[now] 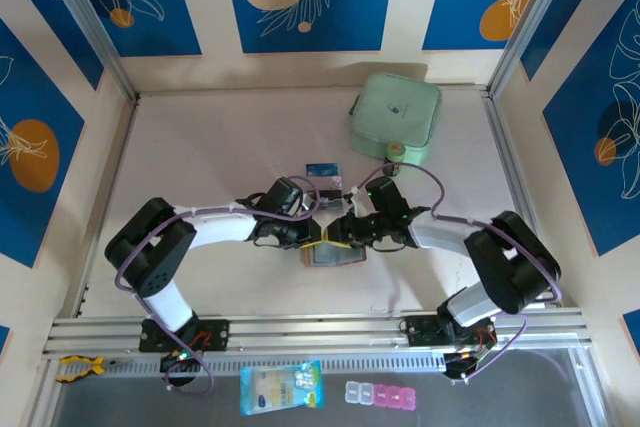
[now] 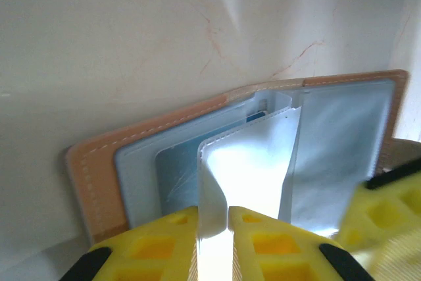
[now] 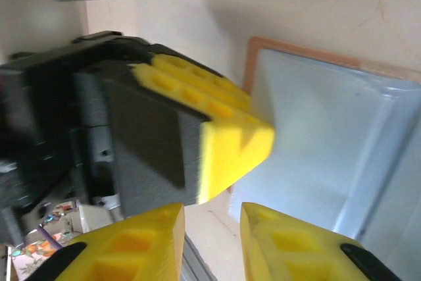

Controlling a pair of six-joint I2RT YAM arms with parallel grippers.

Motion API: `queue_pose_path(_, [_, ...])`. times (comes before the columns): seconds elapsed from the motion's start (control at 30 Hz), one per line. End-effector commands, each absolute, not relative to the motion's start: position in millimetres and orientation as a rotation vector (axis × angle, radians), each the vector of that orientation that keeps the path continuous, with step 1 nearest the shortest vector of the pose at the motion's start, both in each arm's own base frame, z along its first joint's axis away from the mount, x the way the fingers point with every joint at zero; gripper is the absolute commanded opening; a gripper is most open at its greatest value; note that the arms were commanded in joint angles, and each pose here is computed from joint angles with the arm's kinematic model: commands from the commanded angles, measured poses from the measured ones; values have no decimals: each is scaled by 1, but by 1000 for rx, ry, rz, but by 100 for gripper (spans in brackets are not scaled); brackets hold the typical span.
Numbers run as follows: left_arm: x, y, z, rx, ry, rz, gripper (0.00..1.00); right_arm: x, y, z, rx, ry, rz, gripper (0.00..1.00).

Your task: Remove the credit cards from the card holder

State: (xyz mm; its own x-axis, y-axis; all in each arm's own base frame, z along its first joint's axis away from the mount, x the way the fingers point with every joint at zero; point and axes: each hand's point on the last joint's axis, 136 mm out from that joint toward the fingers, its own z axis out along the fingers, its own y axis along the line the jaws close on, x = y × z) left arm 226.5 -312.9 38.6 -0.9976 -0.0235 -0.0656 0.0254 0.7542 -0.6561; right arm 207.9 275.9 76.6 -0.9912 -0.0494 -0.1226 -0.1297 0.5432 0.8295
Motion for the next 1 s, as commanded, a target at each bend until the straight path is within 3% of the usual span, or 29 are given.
queue_pose_path(0.0, [227,-324,65,53,2833,-1144,19,210,262,84,-149,2713,1319,31])
queue_pose_path(0.2, [227,-334,75,92,2821,-1160,20,212,236,85,-92,2766,1146,33])
queue_pose_path(0.57, [221,-350,60,129,2863,-1168,20,210,229,72,-26,2768,1236,29])
queue_pose_path(0.97, [212,-369,39,158,2902,-1201,7,209,242,71,-14,2752,1383,33])
